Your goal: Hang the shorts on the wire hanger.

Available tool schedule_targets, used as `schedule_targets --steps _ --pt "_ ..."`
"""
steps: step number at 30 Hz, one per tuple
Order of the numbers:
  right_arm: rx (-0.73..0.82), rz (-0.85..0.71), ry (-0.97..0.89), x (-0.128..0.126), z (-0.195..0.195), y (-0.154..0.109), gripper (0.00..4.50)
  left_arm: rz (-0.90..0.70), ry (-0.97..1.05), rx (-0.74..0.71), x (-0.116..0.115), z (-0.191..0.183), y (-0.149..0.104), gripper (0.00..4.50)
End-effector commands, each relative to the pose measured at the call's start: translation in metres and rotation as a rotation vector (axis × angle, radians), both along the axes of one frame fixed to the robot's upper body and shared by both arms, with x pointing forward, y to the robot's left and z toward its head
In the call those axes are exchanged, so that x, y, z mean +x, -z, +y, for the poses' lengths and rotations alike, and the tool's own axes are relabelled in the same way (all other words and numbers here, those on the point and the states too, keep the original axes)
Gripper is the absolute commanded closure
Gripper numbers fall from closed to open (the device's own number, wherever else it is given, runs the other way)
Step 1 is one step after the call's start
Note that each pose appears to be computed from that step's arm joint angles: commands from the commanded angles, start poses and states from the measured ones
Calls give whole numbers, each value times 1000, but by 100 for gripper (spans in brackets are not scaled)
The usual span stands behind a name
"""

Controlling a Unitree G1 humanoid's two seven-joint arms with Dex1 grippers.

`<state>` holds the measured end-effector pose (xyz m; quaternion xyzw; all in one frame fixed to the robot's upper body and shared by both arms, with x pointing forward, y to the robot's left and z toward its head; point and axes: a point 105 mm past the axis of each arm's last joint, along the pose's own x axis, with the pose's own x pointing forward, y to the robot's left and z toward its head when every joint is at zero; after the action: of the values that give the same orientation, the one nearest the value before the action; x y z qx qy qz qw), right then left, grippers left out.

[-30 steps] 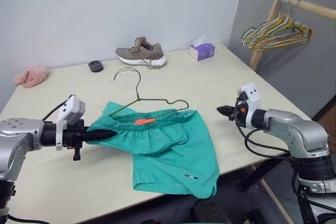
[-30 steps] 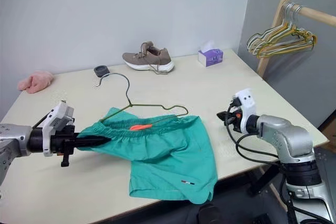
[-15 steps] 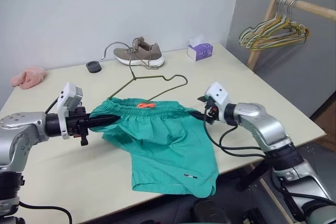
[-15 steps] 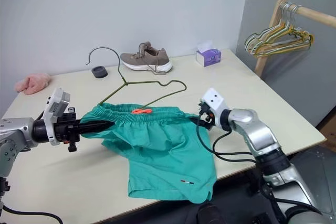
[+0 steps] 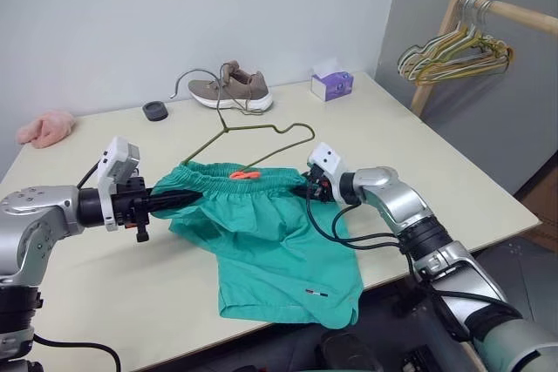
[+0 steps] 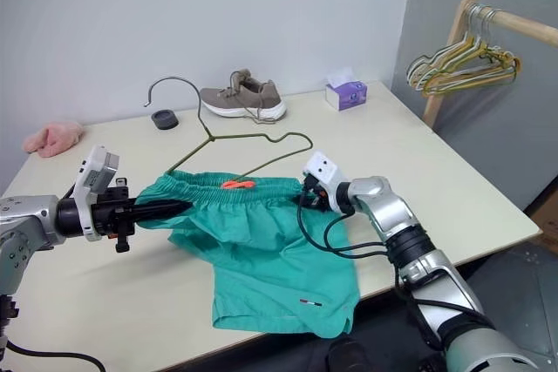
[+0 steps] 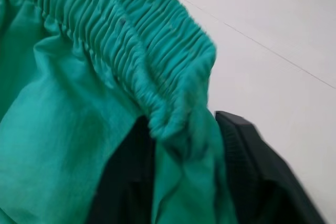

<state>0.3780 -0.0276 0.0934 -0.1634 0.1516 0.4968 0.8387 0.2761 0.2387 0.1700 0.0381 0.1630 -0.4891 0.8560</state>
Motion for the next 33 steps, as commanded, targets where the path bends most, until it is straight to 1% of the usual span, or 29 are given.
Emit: schedule_targets --steps 1,2,11,16,26,31,33 --pt "37 -61 22 7 -4 -18 416 -42 3 -6 -1 -1 -10 450" --pt "39 -60 28 7 -8 -18 448 -40 2 -7 -1 -1 -10 450" --pt "74 -44 134 8 -52 -27 448 24 35 -31 -16 0 -11 450" --pt "81 2 178 3 -72 -25 448 55 67 -20 -23 1 -12 450" --pt "84 -2 200 -1 -82 -33 448 79 53 66 -27 13 -1 450" --pt "80 -9 177 -5 -82 -36 448 63 14 107 -23 21 3 450" --pt "77 -10 163 -9 -80 -37 448 59 9 145 -22 24 8 450"
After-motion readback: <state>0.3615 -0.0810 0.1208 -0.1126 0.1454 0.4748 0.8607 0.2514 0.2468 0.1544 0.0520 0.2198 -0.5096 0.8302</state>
